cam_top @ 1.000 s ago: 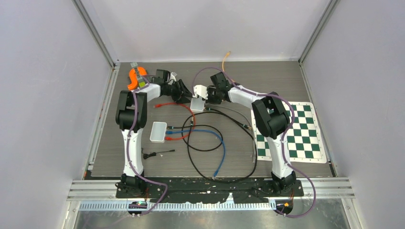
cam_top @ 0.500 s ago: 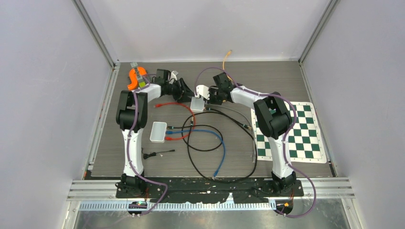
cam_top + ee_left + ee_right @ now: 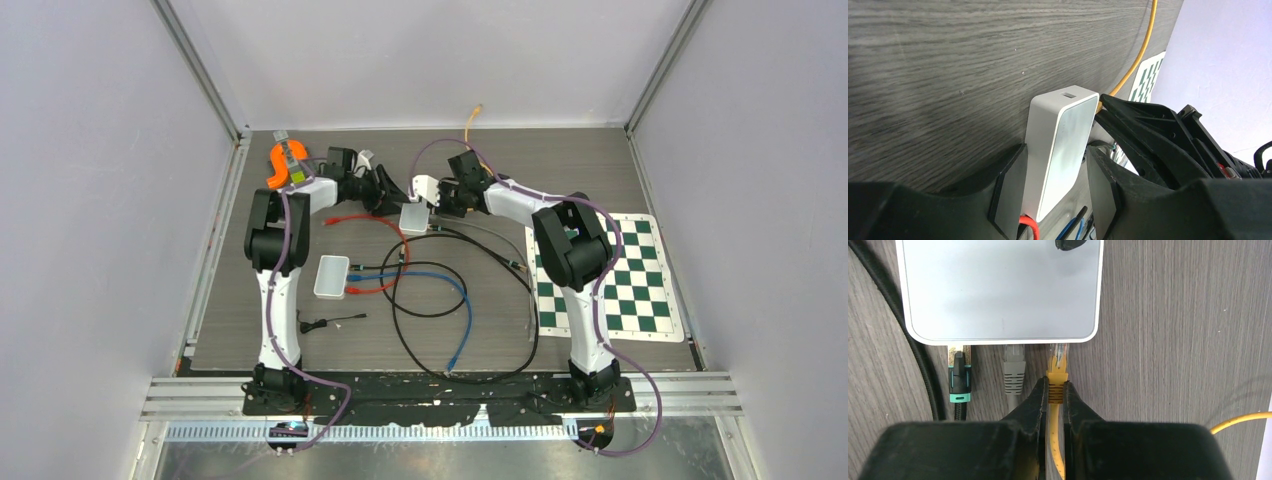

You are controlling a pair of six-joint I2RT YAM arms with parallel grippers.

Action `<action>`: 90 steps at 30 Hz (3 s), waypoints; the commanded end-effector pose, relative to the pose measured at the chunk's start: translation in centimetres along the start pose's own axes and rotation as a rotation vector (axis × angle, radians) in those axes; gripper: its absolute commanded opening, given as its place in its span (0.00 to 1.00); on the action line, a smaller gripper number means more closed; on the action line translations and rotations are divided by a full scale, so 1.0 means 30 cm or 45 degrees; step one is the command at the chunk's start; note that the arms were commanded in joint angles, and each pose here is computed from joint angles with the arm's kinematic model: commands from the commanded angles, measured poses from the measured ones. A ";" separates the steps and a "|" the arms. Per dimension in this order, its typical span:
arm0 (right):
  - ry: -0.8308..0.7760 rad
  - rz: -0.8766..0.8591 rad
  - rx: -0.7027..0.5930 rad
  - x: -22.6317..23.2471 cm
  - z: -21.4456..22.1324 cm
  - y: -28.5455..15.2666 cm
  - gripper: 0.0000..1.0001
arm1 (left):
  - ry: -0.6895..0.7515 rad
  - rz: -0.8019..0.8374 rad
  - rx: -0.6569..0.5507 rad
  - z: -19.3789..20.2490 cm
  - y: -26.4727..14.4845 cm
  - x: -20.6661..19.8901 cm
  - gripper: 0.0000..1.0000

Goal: Insert the plug into the switch port
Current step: Insert the connector into the switch port.

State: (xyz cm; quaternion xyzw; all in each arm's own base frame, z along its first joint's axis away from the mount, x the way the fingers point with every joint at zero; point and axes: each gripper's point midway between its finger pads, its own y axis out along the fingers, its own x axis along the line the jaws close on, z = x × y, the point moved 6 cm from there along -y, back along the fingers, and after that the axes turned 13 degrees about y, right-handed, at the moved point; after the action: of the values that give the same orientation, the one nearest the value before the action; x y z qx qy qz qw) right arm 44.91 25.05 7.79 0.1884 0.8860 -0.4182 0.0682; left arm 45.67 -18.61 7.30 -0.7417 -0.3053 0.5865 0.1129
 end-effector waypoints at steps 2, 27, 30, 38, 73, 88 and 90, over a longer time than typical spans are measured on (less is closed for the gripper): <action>-0.044 0.055 -0.140 -0.053 -0.110 -0.069 0.05 | 0.032 0.062 0.003 -0.003 0.012 -0.014 0.49; -0.269 -0.185 -0.343 0.004 -0.168 -0.020 0.05 | 0.089 0.312 0.132 0.017 0.056 -0.067 0.50; -0.301 -0.200 -0.356 0.013 -0.174 -0.042 0.05 | 0.108 0.290 0.120 0.016 0.047 -0.068 0.50; -0.313 -0.141 -0.434 0.005 -0.209 -0.078 0.05 | 0.169 0.291 0.113 0.016 0.035 -0.089 0.50; -0.359 -0.065 -0.631 0.077 -0.310 -0.072 0.05 | 0.390 0.551 0.269 0.142 0.091 -0.244 0.43; -0.517 -0.223 -0.722 0.142 -0.325 -0.089 0.05 | 0.579 0.574 0.270 0.116 0.092 -0.284 0.41; -0.520 -0.220 -0.721 0.147 -0.320 -0.088 0.05 | 0.603 0.552 0.289 0.123 0.091 -0.279 0.41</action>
State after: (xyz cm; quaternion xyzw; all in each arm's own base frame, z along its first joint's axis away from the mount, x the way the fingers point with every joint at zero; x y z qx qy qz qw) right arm 44.16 24.26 9.02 0.1367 0.9130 -0.3476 0.1640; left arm 44.73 -20.24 7.00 -0.8353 -0.1786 0.5010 0.1392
